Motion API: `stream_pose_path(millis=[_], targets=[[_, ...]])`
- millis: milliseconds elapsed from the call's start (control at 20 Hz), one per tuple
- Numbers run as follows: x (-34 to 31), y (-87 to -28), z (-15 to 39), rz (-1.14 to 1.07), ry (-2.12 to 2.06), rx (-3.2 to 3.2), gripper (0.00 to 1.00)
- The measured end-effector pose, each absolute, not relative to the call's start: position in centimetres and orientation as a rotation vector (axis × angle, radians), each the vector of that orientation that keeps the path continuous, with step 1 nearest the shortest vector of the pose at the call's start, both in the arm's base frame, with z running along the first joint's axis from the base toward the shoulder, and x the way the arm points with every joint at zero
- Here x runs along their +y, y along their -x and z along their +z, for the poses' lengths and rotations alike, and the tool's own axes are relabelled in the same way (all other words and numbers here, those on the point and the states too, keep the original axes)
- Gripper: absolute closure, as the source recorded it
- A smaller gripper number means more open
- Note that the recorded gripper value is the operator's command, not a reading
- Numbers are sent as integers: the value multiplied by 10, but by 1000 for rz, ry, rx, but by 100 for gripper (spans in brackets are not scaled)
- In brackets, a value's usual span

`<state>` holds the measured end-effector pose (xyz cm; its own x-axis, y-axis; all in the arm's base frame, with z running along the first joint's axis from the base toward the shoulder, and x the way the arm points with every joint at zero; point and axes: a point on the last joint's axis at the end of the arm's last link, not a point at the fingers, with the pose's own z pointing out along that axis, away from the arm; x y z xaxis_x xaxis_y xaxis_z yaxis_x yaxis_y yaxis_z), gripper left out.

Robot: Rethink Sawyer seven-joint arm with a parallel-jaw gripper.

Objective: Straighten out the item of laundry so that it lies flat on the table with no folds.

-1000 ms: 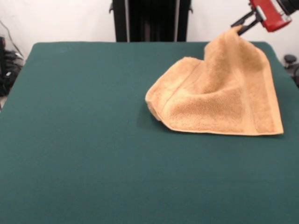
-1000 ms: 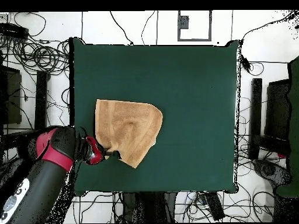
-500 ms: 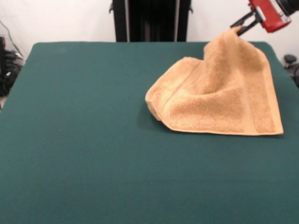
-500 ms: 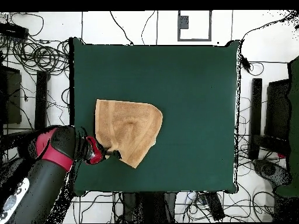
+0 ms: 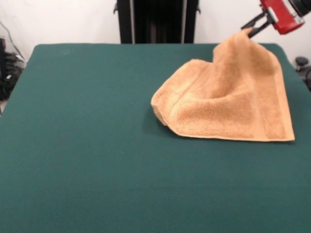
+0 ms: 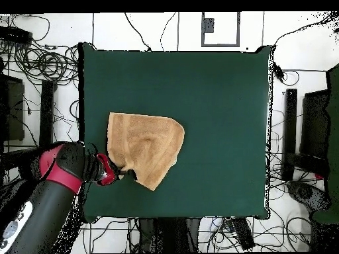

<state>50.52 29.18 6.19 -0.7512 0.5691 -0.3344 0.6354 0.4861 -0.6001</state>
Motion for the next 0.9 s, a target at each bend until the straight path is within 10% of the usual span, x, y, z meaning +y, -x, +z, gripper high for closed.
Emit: stream_pose_path(millis=[50,100,900], targets=[[292,-506,62,-1119,-1067,2629,100],[293,-507,62,-1116,-1065,2629,0],[293,-512,64,-1100,-1082,2630,0]])
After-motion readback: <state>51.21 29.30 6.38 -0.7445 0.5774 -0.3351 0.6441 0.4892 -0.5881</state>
